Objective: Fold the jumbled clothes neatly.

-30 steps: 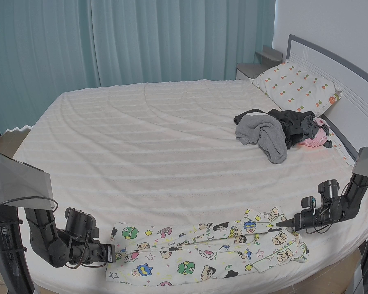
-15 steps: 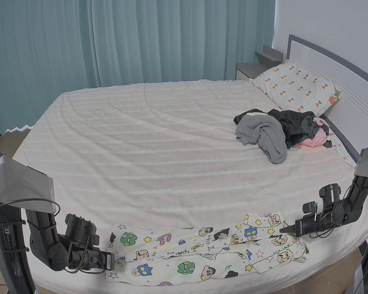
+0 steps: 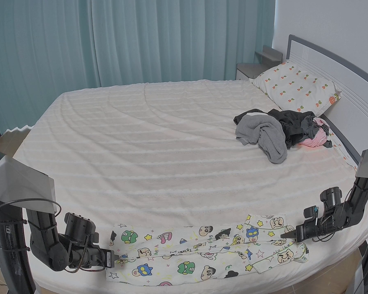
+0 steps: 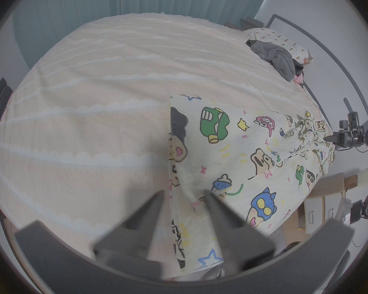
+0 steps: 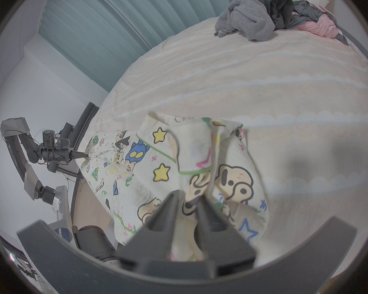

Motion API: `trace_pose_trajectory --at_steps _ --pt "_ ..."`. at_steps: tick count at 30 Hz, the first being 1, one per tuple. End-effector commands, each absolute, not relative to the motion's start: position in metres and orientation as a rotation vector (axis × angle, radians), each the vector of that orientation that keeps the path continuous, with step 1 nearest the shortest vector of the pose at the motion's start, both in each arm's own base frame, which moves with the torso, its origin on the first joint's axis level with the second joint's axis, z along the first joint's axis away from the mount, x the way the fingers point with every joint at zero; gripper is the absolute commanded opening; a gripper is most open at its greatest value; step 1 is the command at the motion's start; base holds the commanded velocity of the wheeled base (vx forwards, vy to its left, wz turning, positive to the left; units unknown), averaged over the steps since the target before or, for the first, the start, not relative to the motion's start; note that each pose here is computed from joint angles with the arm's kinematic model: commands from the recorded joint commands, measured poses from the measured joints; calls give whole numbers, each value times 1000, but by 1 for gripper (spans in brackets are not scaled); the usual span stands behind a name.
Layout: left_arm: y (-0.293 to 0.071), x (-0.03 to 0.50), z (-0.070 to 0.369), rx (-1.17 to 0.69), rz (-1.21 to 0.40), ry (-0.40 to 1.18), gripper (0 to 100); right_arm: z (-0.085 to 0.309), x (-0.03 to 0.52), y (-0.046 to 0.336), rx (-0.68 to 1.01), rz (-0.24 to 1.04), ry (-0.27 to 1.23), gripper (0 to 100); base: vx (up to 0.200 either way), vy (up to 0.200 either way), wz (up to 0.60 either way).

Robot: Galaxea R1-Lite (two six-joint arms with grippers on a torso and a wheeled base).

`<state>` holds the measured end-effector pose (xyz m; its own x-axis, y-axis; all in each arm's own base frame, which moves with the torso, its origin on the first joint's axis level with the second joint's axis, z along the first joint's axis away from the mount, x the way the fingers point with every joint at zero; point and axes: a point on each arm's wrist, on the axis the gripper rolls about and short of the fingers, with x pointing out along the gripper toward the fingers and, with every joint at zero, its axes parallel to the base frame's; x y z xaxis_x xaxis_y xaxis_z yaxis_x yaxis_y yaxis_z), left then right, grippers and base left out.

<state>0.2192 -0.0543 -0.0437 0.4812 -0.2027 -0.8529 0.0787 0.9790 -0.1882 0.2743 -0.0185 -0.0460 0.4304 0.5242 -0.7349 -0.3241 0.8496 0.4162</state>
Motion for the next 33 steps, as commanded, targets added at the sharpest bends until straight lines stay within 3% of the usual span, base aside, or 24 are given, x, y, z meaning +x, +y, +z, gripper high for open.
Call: trace_pose_trajectory --at_steps 1,5,12,16,22,28,33 --pt "-50 218 -45 -144 -155 1058 100 -41 272 -24 229 516 978 100 0 0 0" --pt "-41 217 -41 -172 -126 1031 100 -24 271 -33 223 487 922 100 0 0 0" --pt "-12 213 -26 -396 -104 930 100 8 259 -42 209 444 831 100 0 0 0" --pt "-5 217 -13 -617 -90 852 100 25 256 -28 236 478 794 100 0 0 0" --pt "-11 230 -1 -967 -77 780 100 31 271 26 375 548 846 100 0 0 0" --pt "-10 225 -7 -959 -69 777 100 24 290 63 451 520 880 100 0 0 0" --pt "-10 219 -10 -951 -64 772 100 -8 300 75 417 411 948 100 0 0 0"
